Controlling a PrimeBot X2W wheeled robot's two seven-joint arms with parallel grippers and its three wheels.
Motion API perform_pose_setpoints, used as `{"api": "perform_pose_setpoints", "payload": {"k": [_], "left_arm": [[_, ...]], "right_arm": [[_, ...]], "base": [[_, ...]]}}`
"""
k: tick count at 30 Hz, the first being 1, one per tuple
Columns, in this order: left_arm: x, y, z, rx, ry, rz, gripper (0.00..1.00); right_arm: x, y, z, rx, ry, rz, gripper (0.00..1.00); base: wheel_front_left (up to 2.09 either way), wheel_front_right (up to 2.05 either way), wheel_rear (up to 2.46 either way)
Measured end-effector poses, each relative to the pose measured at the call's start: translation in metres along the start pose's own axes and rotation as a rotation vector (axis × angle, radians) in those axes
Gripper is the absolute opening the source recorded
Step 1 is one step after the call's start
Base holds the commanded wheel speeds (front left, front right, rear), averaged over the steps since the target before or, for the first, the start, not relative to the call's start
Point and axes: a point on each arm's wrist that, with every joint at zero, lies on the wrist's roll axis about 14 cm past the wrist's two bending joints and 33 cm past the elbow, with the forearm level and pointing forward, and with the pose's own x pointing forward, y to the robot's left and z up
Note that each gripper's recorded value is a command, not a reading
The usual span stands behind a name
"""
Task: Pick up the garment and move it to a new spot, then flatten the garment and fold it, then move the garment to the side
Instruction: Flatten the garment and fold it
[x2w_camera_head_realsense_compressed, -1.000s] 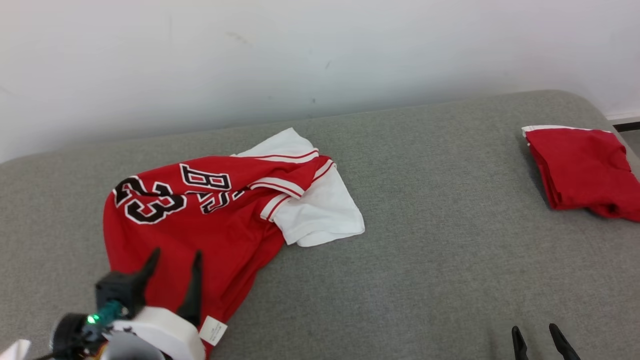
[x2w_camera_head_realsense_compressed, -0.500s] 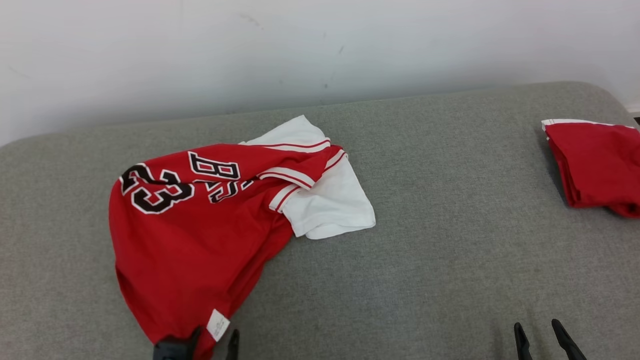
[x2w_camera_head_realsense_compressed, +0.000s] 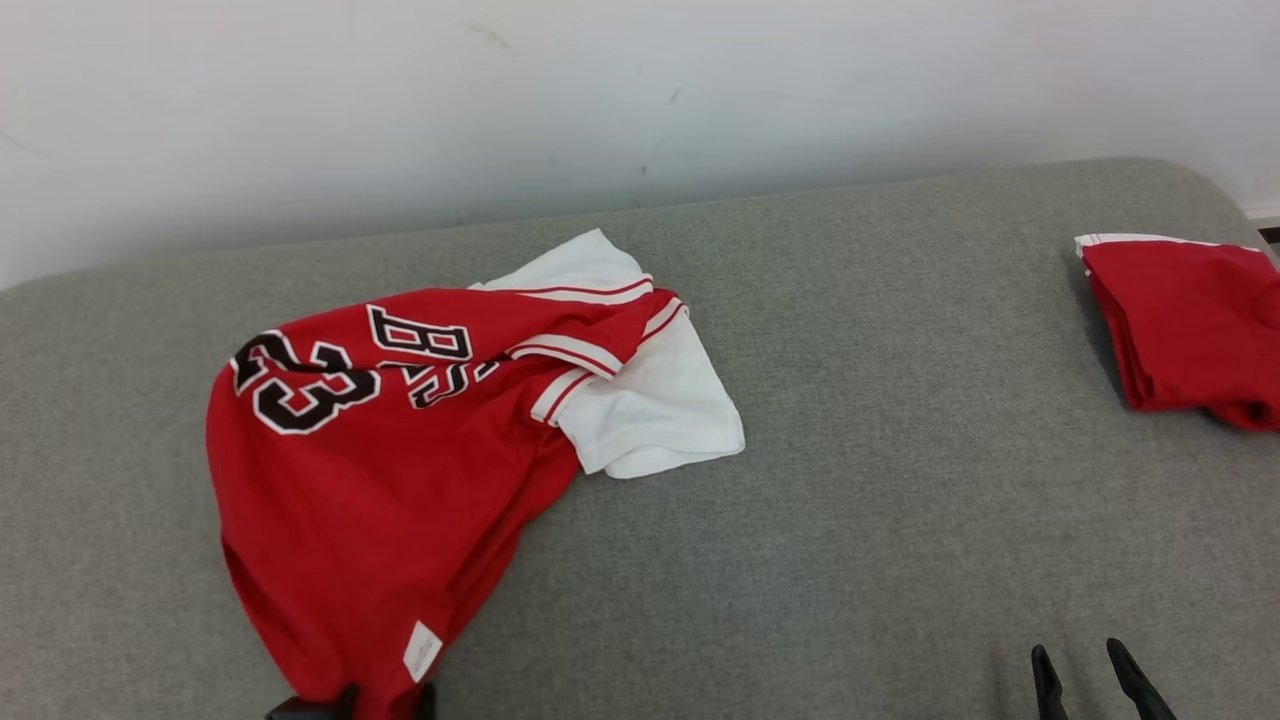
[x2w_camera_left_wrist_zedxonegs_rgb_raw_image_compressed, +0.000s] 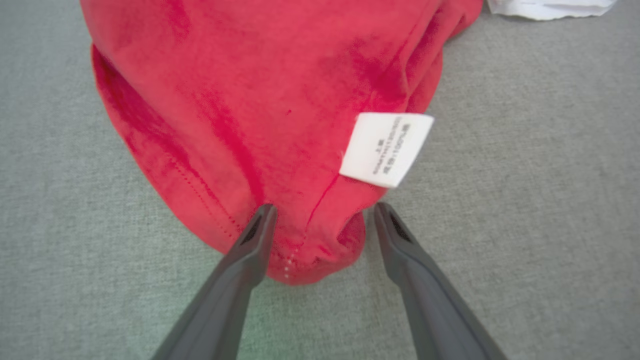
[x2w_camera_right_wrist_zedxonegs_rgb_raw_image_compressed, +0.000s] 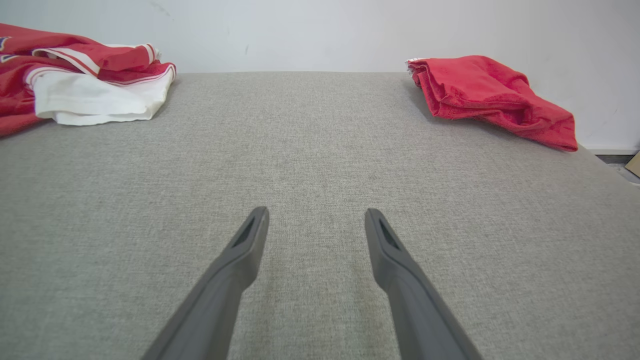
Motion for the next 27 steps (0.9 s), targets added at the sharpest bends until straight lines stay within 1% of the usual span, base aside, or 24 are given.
{"api": "perform_pose_setpoints", "payload": {"k": [6, 11, 15, 21, 22, 24, 25, 26, 27], "left_arm": [[-0.007, 0.010, 0.004, -0.037, -0.002, 0.017, 1.00], [-0.010, 0.016, 0.005, -0.019, 0.009, 0.017, 1.00], [-0.009, 0.009, -0.002, 0.000, 0.037, -0.017, 1.00], [-0.002, 0.009, -0.007, 0.036, 0.053, -0.025, 1.00], [0.000, 0.010, -0.007, 0.041, 0.054, -0.022, 0.98], [0.002, 0.013, -0.008, 0.050, 0.056, -0.016, 0.40], [0.003, 0.015, -0.007, 0.052, 0.053, -0.012, 0.14], [0.004, 0.017, -0.005, 0.053, 0.046, -0.006, 0.00], [0.004, 0.018, -0.004, 0.053, 0.041, -0.003, 0.00]], "right_arm": [[0.001, 0.002, 0.000, 0.002, -0.001, 0.005, 1.00], [0.001, 0.004, 0.000, 0.003, -0.001, 0.011, 1.00], [0.000, 0.005, -0.001, 0.004, 0.000, 0.015, 1.00], [-0.004, 0.002, 0.000, 0.004, -0.005, 0.004, 1.00], [-0.004, 0.001, 0.000, 0.004, -0.005, 0.001, 1.00], [-0.005, 0.000, 0.001, 0.004, -0.007, -0.002, 1.00], [-0.005, -0.001, 0.001, 0.004, -0.007, -0.003, 1.00], [-0.006, -0.001, 0.001, 0.005, -0.008, -0.004, 1.00], [-0.006, -0.001, 0.001, 0.005, -0.010, -0.005, 1.00]], "base": [[0.00, 0.00, 0.00], [0.00, 0.00, 0.00], [0.00, 0.00, 0.00], [0.00, 0.00, 0.00], [0.00, 0.00, 0.00], [0.00, 0.00, 0.00], [0.00, 0.00, 0.00], [0.00, 0.00, 0.00], [0.00, 0.00, 0.00]]}}
